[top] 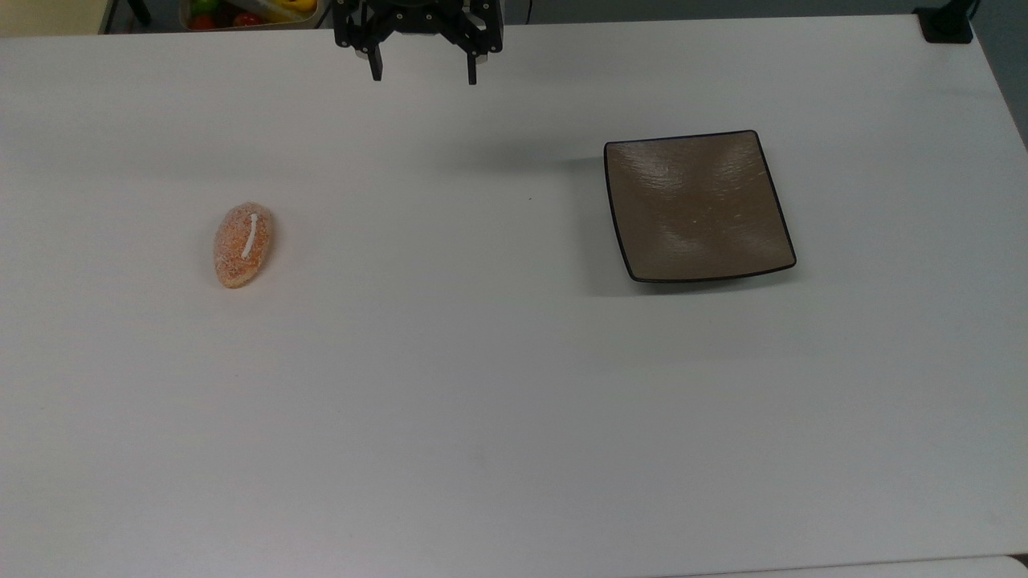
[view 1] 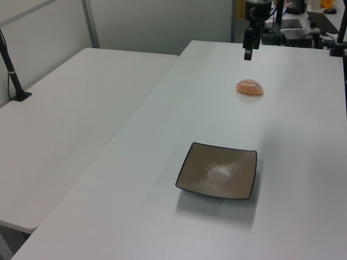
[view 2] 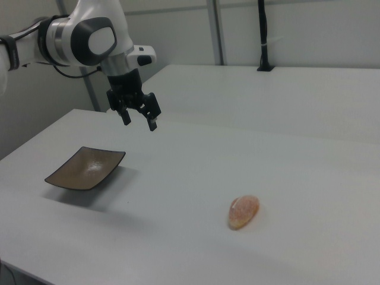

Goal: Bread is placed on a ceramic plate

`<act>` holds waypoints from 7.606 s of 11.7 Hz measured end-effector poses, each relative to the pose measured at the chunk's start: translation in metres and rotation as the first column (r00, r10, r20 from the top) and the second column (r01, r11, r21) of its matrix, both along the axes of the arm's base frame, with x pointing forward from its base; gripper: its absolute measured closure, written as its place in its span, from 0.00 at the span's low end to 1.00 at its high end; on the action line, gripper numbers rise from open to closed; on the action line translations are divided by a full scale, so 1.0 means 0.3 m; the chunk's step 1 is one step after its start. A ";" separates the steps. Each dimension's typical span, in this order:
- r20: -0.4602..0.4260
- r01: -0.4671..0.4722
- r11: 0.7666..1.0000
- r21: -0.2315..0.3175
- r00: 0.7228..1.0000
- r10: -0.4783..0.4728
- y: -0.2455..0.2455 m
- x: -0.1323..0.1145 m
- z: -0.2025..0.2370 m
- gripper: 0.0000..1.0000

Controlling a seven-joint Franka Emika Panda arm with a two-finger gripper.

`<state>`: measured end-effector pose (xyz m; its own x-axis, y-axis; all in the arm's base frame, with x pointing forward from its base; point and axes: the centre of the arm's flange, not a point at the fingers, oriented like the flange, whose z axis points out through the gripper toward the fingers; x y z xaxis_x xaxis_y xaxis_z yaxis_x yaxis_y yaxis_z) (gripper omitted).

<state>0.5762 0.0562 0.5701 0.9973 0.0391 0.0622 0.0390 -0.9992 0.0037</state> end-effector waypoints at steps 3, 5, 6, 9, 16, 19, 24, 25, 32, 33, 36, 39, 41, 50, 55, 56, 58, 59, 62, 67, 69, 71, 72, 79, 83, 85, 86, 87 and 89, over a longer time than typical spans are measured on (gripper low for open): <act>-0.001 -0.001 1.000 0.000 1.000 0.001 0.001 0.000 -0.001 0.00; -0.001 -0.001 1.000 0.000 1.000 0.001 0.001 0.001 -0.002 0.00; -0.001 -0.001 1.000 0.000 1.000 0.001 0.001 0.001 -0.002 0.00; -0.001 0.011 1.000 0.000 1.000 -0.011 -0.021 0.003 -0.002 0.00; -0.036 0.051 0.996 -0.069 0.998 -0.053 -0.259 0.018 -0.066 0.00; -0.052 0.027 0.995 -0.094 0.998 -0.032 -0.450 0.010 -0.085 0.00; 0.076 0.046 0.986 -0.158 0.997 -0.034 -0.722 0.052 -0.121 0.00; 0.087 0.054 0.983 -0.177 0.995 -0.039 -0.759 0.078 -0.178 0.00; 0.036 0.044 0.976 -0.215 0.999 -0.037 -0.832 0.204 -0.580 0.00; 0.030 0.040 0.976 -0.214 0.999 -0.034 -0.823 0.208 -0.594 0.00; 0.014 0.020 0.980 -0.196 1.000 -0.018 -0.758 0.219 -0.635 0.00; -0.001 0.032 0.983 -0.181 0.999 -0.032 -0.697 0.232 -0.722 0.00; 0.005 0.024 0.983 -0.182 1.000 -0.024 -0.686 0.248 -0.777 0.00; 0.005 0.022 0.983 -0.184 1.000 -0.021 -0.687 0.258 -0.805 0.66; 0.104 0.073 0.984 -0.162 0.993 -0.056 -0.601 0.297 -0.643 0.65; 0.136 0.084 0.986 -0.147 0.989 -0.064 -0.550 0.302 -0.584 0.65; 0.172 0.098 0.989 -0.112 0.982 -0.078 -0.430 0.299 -0.486 0.65; 0.172 0.106 0.990 -0.093 0.981 -0.088 -0.360 0.293 -0.454 0.65; 0.149 0.106 0.993 -0.045 0.984 -0.098 -0.096 0.264 -0.396 0.65; 0.128 0.075 0.997 0.026 0.989 -0.078 0.394 0.173 -0.402 0.64; 0.111 0.054 0.997 0.050 0.992 -0.059 0.557 0.115 -0.417 0.64; 0.094 0.031 0.998 0.064 0.995 -0.036 0.680 0.064 -0.435 0.64; 0.086 0.020 0.998 0.066 0.996 -0.025 0.727 0.044 -0.449 0.64; 0.031 -0.031 1.000 0.002 0.999 0.030 0.944 -0.046 -0.647 0.38; 0.050 -0.022 1.000 -0.014 0.999 0.022 0.988 -0.047 -0.702 0.00; 0.071 -0.013 1.000 -0.001 0.997 0.013 0.986 -0.023 -0.663 0.00; 0.081 -0.010 1.000 0.006 0.997 0.009 0.984 -0.012 -0.644 0.00; 0.093 -0.004 1.000 0.012 0.996 0.003 0.978 0.001 -0.622 0.00; 0.126 0.021 1.000 0.024 0.992 -0.023 0.934 0.031 -0.552 0.00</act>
<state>0.5856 0.3365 0.4046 0.9820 0.0145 0.1884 0.0177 -0.9997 -0.0153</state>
